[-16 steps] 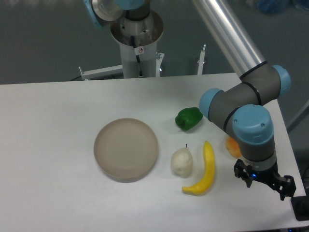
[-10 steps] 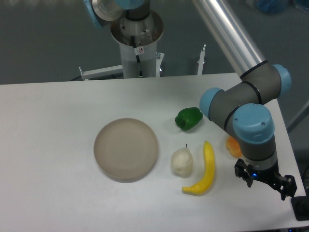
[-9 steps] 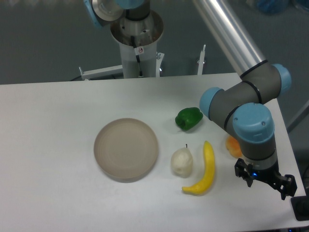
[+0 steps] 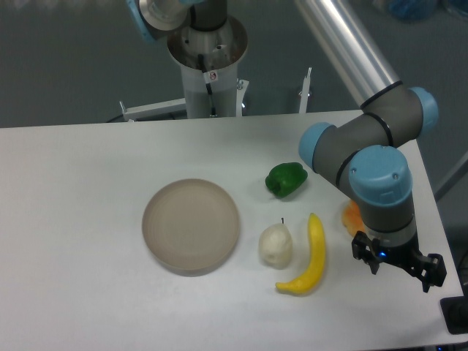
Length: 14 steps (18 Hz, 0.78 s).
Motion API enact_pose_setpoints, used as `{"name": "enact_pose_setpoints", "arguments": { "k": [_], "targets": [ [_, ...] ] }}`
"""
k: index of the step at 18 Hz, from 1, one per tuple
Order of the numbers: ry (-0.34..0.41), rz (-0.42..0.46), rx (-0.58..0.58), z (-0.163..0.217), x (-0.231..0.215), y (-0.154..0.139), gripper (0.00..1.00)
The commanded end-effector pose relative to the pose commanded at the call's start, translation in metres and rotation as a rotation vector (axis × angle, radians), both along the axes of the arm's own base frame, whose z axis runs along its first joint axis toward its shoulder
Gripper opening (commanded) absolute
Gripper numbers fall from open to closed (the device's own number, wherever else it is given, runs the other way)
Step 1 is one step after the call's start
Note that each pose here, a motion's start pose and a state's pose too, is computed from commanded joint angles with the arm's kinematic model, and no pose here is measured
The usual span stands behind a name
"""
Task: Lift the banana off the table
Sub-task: 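Move the open gripper over the yellow banana's stem end, then lower the gripper onto the banana and close it around the stem end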
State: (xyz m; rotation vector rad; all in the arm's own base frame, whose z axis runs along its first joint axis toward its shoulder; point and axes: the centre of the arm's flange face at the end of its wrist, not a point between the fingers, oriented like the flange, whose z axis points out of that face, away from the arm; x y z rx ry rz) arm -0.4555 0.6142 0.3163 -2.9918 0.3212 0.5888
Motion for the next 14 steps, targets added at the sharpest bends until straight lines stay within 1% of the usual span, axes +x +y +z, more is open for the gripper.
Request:
{"name": "enact_pose_setpoints", "arguments": {
  "k": [3,6,8,10,11,14],
  "targets": [
    [-0.087,0.052,-0.028,-0.015,0.009,-0.009,1.0],
    [-0.228,0.07,-0.021,-0.025,0.016,-0.016,1.0],
    [-0.31,0.106,0.015,-0.028,0.01,-0.024,1.0],
    [-0.349,0.116,0.032,-0.036,0.007,-0.029,1.0],
    [-0.354,0.125,0.032,-0.039,0.005,-0.032,1.0],
    [-0.4,0.199,0.062,-0.051,0.004,-0.036,1.0]
  ]
}}
